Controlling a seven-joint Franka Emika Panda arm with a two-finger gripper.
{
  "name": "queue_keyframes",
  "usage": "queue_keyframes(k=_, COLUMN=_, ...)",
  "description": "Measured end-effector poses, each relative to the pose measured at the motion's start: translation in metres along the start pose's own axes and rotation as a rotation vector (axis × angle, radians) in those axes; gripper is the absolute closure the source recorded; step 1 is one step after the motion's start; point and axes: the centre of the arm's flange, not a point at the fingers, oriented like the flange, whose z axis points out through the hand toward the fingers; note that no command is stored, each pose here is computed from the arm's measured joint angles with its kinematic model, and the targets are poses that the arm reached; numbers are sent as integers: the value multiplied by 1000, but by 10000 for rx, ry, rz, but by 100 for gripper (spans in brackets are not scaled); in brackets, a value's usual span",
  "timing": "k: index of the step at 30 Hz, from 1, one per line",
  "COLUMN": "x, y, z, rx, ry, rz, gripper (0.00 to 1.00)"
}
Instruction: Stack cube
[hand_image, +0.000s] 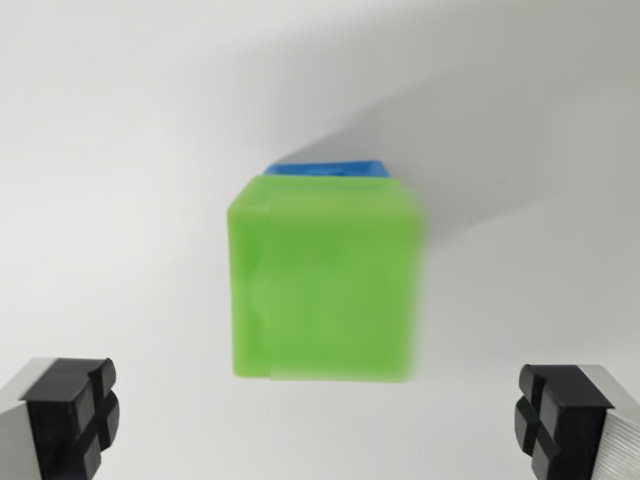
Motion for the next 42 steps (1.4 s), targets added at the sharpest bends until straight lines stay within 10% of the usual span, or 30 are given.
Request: queue_keyframes(k=42, x=0, y=-1, z=-172, rx=52, ry=-11, rz=2, gripper=0)
